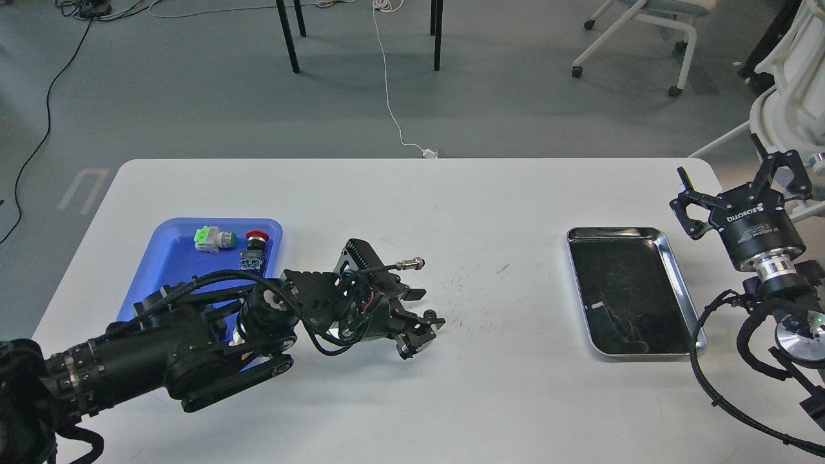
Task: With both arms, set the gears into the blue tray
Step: 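Reach the left gripper to the second black piece and grasp it, then carry the black piece into the blue tray and release it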
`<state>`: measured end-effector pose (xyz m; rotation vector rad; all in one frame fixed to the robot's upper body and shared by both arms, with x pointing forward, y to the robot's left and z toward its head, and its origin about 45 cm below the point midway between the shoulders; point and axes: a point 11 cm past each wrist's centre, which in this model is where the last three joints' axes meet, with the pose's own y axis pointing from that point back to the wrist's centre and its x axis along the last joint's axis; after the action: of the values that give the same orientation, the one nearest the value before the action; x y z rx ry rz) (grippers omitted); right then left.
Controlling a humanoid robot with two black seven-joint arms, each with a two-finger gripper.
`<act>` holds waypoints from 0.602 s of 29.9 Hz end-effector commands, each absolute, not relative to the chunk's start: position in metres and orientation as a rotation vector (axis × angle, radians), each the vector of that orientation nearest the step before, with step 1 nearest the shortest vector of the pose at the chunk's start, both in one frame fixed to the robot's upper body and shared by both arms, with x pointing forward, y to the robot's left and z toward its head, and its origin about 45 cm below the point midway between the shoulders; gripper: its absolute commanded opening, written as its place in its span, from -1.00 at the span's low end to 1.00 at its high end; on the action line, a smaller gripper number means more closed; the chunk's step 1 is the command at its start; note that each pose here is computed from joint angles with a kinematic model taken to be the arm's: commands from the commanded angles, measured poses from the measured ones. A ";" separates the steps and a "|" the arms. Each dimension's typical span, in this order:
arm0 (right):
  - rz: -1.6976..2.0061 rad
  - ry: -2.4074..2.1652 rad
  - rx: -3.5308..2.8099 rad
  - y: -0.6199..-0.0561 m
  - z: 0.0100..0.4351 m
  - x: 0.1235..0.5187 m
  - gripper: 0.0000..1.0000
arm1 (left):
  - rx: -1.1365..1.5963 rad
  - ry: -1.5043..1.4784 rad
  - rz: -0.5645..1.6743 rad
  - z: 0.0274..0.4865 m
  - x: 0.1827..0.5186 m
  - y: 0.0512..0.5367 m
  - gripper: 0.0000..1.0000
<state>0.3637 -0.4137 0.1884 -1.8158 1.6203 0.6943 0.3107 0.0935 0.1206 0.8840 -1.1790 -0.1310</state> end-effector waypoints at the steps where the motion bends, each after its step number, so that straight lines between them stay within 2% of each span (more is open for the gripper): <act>1: 0.684 1.626 -1.825 -0.416 0.191 0.364 0.97 | 0.888 -1.168 -0.123 0.115 0.308 0.088 0.07; 8: 0.648 1.640 -1.841 -0.426 0.202 0.366 0.97 | 0.908 -1.142 -0.119 0.105 0.307 0.087 0.02; 18: 0.605 1.630 -1.885 -0.432 0.220 0.366 0.97 | 0.921 -1.125 -0.121 0.099 0.306 0.092 -0.69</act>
<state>0.3658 -0.4330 0.2138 -1.8699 1.6427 0.6162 0.3061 0.0911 0.0996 0.9197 -1.1281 -0.1171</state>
